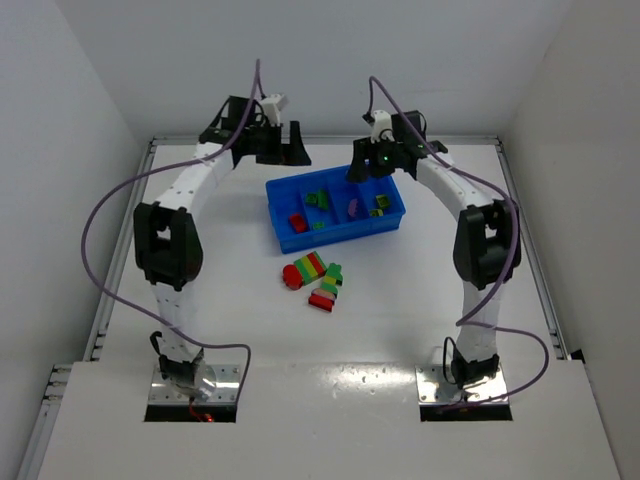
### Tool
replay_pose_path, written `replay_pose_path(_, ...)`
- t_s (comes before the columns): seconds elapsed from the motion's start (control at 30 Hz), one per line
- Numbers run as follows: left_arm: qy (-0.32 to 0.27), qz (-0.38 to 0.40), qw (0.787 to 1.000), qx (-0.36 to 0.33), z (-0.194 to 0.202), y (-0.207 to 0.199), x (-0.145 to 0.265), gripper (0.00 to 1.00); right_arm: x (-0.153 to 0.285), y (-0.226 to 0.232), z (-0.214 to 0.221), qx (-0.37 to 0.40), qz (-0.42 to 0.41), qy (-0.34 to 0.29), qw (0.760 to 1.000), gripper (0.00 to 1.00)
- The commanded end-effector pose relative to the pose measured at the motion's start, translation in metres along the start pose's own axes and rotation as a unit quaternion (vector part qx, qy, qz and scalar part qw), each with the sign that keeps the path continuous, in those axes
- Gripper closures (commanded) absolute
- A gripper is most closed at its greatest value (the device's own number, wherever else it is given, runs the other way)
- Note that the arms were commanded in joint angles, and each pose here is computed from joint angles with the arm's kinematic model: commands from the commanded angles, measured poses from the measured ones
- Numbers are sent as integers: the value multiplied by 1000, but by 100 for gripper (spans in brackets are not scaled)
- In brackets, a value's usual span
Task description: Sort the legos into containers by color
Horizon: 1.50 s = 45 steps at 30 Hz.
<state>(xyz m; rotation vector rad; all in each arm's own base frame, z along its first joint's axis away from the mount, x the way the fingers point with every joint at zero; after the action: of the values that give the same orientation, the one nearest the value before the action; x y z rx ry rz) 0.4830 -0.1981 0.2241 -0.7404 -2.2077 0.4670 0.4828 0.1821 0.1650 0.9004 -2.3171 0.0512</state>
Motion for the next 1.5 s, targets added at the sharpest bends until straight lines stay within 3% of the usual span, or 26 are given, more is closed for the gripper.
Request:
replay_pose_path(0.0,-24,63,998,-17,-16,-11,42,0,-10,1,-18,46,-8,-17,999,98)
replay_pose_path(0.1,-26,58,998,-15,-16,0,53,0,-25,-3,-13,45,-3,-7,999,92)
replay_pose_path(0.43,-20,22,998,-47,-4,12,59,0,-53,6,-12,59,5,-1,998,47)
replay_pose_path(0.57,-20,26,998,-62,-1,9,64,0,-56,9,-19,65,8,-9,998,21)
replay_pose_path(0.63,-11,41,996,-75,6,7,64,0,-48,11,-31,76,10,-23,997,16)
replay_pose_path(0.8,18,69,991,-112,35,4,68,0,-21,22,-47,84,8,-43,996,13)
replay_pose_path(0.97,54,103,968,-224,74,-23,90,0,20,30,-46,92,19,-48,994,13)
replay_pose_path(1.0,86,104,960,-246,97,-22,91,0,39,29,-53,103,33,-61,992,13)
replay_pose_path(1.17,156,105,925,-329,155,-31,110,0,67,16,0,120,67,-1,991,13)
replay_pose_path(1.3,194,97,906,-364,185,-34,109,0,85,5,18,113,93,9,989,13)
replay_pose_path(1.47,196,82,902,-376,200,-41,94,0,97,1,18,110,107,3,988,13)
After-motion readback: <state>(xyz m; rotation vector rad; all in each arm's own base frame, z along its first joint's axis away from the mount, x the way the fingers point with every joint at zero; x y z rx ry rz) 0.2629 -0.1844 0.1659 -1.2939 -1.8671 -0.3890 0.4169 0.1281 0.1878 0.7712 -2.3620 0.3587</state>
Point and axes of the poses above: each gripper's point midway between its finger pads, its own x axis back along the fingers, its own y axis along the line the jaws close on, z = x × y, the point moved 4 cm from there along x, back along the fingers, and after that the axes turned 8 degrees about x, right-handed, at the moved point
